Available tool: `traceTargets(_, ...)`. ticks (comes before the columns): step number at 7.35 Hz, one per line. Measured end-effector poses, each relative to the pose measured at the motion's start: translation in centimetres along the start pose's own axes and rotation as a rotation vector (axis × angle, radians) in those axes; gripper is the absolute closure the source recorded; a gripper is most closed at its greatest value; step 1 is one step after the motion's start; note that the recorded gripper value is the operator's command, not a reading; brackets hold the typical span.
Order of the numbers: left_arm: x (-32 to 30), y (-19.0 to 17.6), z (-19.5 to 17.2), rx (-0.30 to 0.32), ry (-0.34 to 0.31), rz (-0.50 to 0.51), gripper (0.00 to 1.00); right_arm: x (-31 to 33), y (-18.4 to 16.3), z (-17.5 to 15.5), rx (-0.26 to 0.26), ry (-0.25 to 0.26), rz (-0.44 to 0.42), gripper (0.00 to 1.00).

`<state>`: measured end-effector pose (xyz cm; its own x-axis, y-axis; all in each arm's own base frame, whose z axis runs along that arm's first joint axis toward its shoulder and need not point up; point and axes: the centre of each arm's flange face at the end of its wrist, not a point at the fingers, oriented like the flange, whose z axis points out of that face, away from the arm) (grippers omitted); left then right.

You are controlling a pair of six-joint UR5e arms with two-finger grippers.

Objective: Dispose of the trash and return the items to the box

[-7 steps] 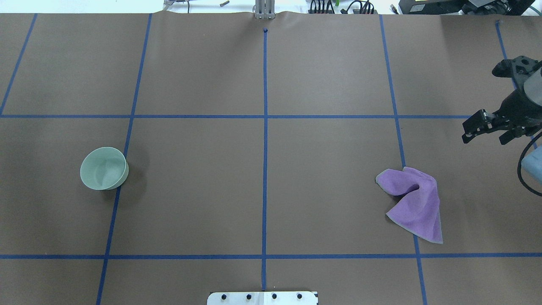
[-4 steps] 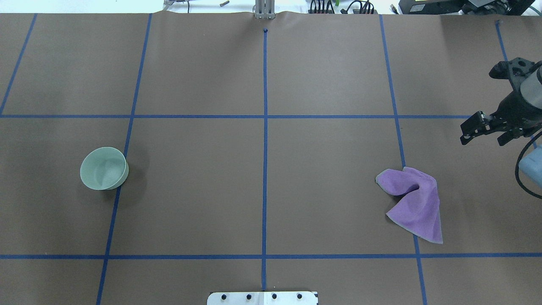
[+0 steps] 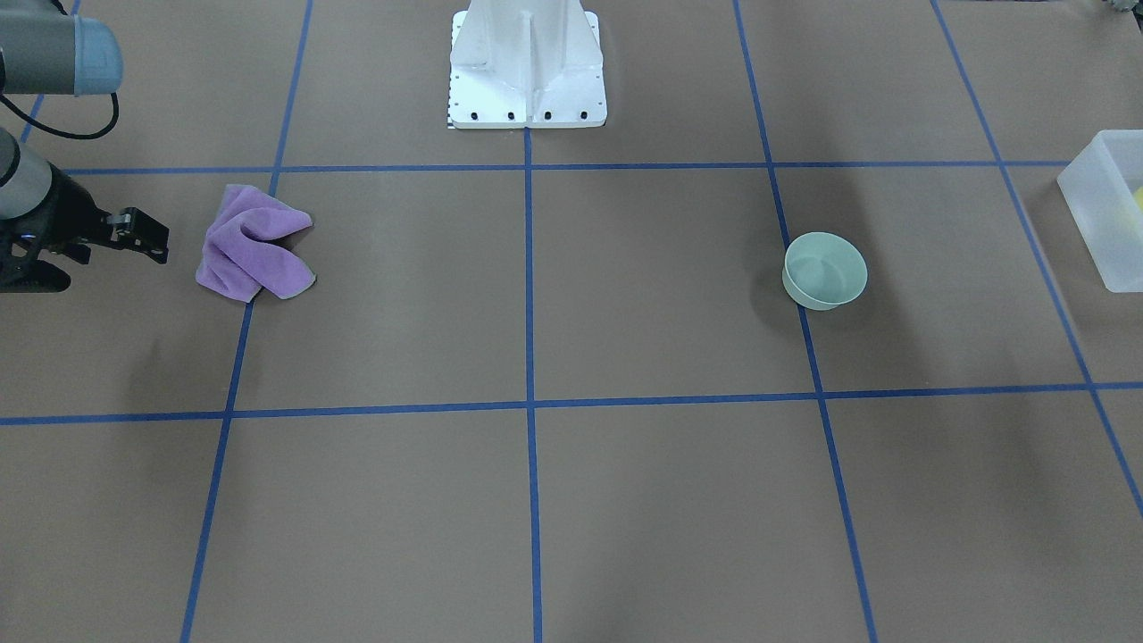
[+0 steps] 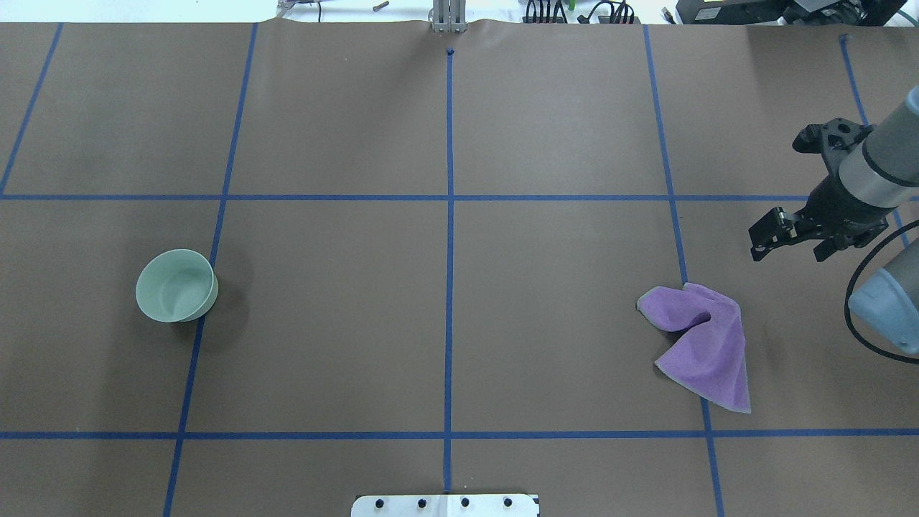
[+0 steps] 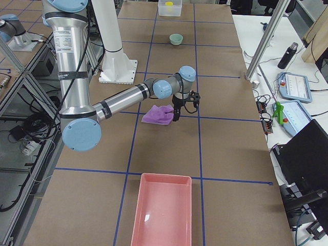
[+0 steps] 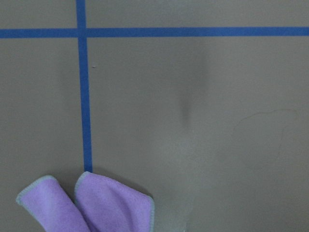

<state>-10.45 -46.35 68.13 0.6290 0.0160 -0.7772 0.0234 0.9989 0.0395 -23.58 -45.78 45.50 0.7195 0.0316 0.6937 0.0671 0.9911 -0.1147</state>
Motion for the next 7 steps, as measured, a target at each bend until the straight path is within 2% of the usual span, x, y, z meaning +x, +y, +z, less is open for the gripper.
traceTargets(2,2.9,-4.2,-2.7,0.012,0.000,-0.032,0.03,-3.7,1.7,2.6,-0.017,-0.030,0.082,0.00)
traceTargets(4,5.4,-6.9,-4.6,0.044,0.018,-0.110,0.03,-5.9,3.1,4.6,-0.031,-0.031,0.150,0.00)
traceTargets(5,7.0,-8.2,-5.4,0.071,0.034,-0.157,0.02,-6.4,3.5,5.7,-0.040,-0.019,0.166,0.13)
traceTargets(6,8.6,-9.1,-5.4,0.086,0.045,-0.181,0.03,-6.7,3.9,6.5,-0.044,-0.005,0.173,0.66)
traceTargets(7,10.4,-9.7,-4.4,0.087,0.052,-0.186,0.03,-7.0,4.3,7.2,-0.043,0.010,0.175,1.00)
